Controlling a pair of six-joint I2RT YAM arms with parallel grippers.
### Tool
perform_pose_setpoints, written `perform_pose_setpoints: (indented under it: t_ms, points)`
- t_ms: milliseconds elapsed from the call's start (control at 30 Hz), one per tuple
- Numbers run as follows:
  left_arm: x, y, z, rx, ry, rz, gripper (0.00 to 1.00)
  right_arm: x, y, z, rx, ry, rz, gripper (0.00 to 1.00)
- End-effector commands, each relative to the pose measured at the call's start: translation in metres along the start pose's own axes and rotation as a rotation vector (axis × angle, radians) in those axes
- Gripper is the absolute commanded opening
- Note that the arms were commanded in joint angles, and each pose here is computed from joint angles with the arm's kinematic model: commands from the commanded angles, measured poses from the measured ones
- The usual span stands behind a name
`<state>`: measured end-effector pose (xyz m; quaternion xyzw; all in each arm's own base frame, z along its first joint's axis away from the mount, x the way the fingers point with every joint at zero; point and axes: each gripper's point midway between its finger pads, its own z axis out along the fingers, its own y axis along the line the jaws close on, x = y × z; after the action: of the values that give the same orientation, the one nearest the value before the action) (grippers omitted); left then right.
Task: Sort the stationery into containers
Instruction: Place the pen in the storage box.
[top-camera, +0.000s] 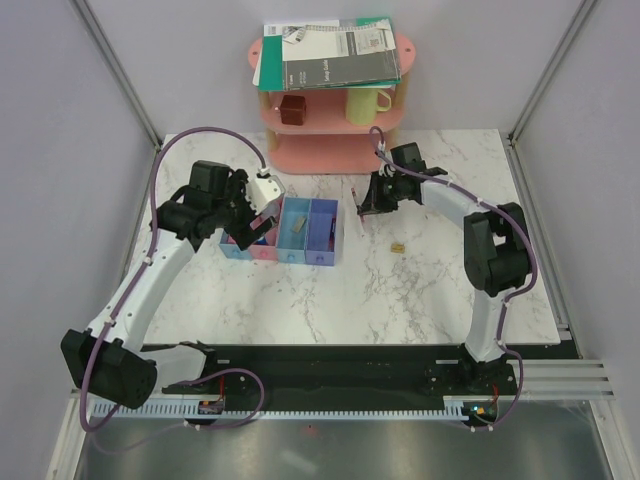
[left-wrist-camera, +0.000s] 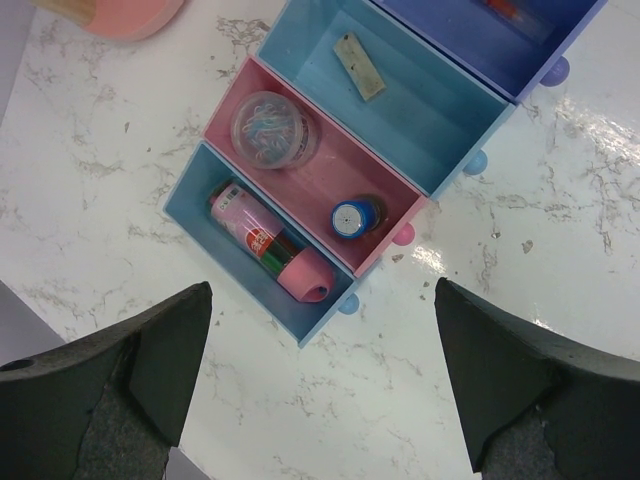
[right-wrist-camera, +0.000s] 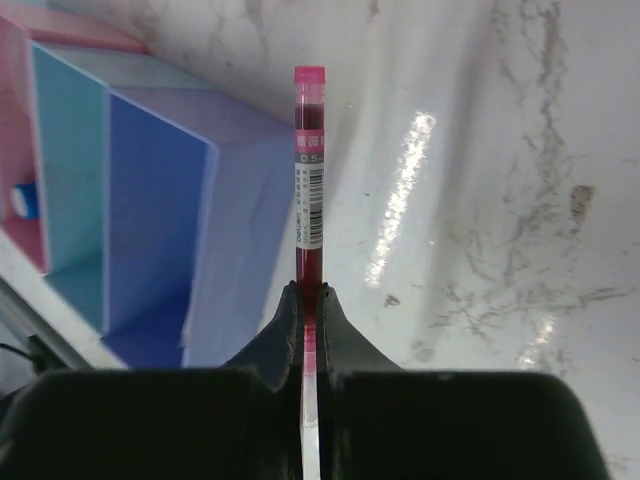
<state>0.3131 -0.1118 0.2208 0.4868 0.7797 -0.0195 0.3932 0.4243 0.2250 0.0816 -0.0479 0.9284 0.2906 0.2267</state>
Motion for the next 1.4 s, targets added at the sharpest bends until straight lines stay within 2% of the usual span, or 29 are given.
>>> perform_pose_setpoints:
  t_ms: [0,200,400,900,1300,1367]
  points:
    - [-0.009,0.001,-0.013,-0.023,-0.04,0.024,1.0,-0.042,0.062,-0.019,-0.238,-0.131,0.08,0.0]
    - [-0.007,0.001,-0.015,-0.029,-0.029,0.031,1.0,-0.053,0.094,-0.015,-0.304,-0.206,0.101,0.0]
    - [-0.008,0.002,-0.016,-0.03,-0.03,0.033,1.0,-0.041,0.123,-0.008,-0.299,-0.22,0.089,0.0]
    - [-0.009,0.0,-0.02,-0.03,-0.042,0.043,1.0,0.007,0.096,0.007,-0.192,-0.177,0.078,0.0]
    - [-0.011,0.002,-0.021,-0.034,-0.042,0.046,1.0,0.018,0.115,0.018,-0.22,-0.163,0.027,0.0]
    - [-0.011,0.002,-0.021,-0.032,-0.042,0.048,1.0,0.018,0.116,0.017,-0.224,-0.163,0.016,0.05]
